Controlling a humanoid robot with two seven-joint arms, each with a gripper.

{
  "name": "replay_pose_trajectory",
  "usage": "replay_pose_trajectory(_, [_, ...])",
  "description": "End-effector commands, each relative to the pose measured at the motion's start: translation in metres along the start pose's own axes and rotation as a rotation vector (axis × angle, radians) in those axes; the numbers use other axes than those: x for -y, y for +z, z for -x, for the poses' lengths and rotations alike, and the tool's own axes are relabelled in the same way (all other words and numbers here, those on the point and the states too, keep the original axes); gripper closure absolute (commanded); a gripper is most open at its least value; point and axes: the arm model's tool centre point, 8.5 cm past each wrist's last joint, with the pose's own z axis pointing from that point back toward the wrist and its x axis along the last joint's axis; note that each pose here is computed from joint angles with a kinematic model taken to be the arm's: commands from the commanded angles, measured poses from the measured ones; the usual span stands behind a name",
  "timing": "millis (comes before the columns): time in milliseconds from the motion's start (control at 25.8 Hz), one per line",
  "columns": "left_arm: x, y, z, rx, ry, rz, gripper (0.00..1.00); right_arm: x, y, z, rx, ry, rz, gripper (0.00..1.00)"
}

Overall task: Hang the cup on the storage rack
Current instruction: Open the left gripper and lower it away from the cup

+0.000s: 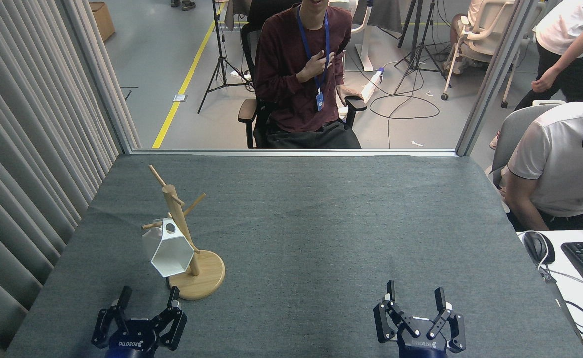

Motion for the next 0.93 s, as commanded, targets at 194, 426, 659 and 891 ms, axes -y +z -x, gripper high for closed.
replay_pose_trajectory(194, [0.0, 0.02, -0.006, 0.009, 0.06, 0.026, 0.01, -0.008, 0.034, 0.012, 0.056, 0.022, -0.049, 0.02])
replay_pose_trajectory(426, [-0.005, 0.023, -0.011, -0.006, -0.05, -0.033, 0.01, -0.011, 0.039, 0.006, 0.129, 0.071, -0.063, 0.02])
replay_pose_trajectory(659, [-0.009, 0.027, -0.013, 0.0, -0.064, -0.039, 0.01, -0.012, 0.035, 0.006, 0.12, 0.064, -0.065, 0.02])
replay_pose_trajectory(891, [-0.01, 0.027, -0.014, 0.003, -0.062, -0.042, 0.01, -0.008, 0.033, 0.007, 0.118, 0.066, -0.048, 0.02])
